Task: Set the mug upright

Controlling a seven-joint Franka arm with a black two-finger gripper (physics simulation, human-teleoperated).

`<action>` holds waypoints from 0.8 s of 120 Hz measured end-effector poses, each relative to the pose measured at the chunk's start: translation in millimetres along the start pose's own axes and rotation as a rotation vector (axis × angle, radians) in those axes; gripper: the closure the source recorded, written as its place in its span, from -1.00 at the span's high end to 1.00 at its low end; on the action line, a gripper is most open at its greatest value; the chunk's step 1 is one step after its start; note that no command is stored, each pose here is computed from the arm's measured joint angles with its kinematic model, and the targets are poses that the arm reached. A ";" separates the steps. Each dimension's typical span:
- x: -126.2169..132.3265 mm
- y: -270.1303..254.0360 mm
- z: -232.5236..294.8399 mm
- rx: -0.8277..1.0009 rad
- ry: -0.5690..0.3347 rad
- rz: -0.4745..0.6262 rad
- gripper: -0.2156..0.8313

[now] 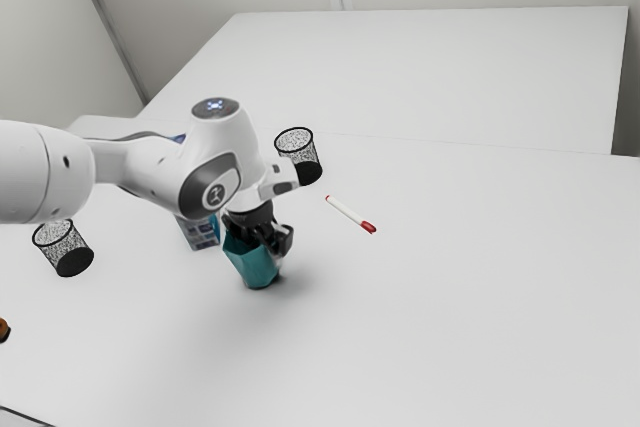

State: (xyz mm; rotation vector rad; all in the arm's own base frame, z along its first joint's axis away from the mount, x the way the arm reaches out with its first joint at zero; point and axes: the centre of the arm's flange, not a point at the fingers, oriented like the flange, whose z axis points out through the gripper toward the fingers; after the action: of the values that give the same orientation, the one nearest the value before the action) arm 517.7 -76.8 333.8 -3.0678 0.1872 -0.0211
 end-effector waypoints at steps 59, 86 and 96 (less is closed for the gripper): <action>4.2 15.8 -104.8 -0.008 0.092 -0.007 0.48; 21.9 16.5 -162.7 -0.029 0.048 -0.028 0.53; 28.7 16.8 -177.5 -0.042 0.028 -0.035 0.54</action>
State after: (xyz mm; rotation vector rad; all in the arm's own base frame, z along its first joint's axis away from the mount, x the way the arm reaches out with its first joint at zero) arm 541.0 -108.8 510.0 -3.1140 0.1378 -0.0627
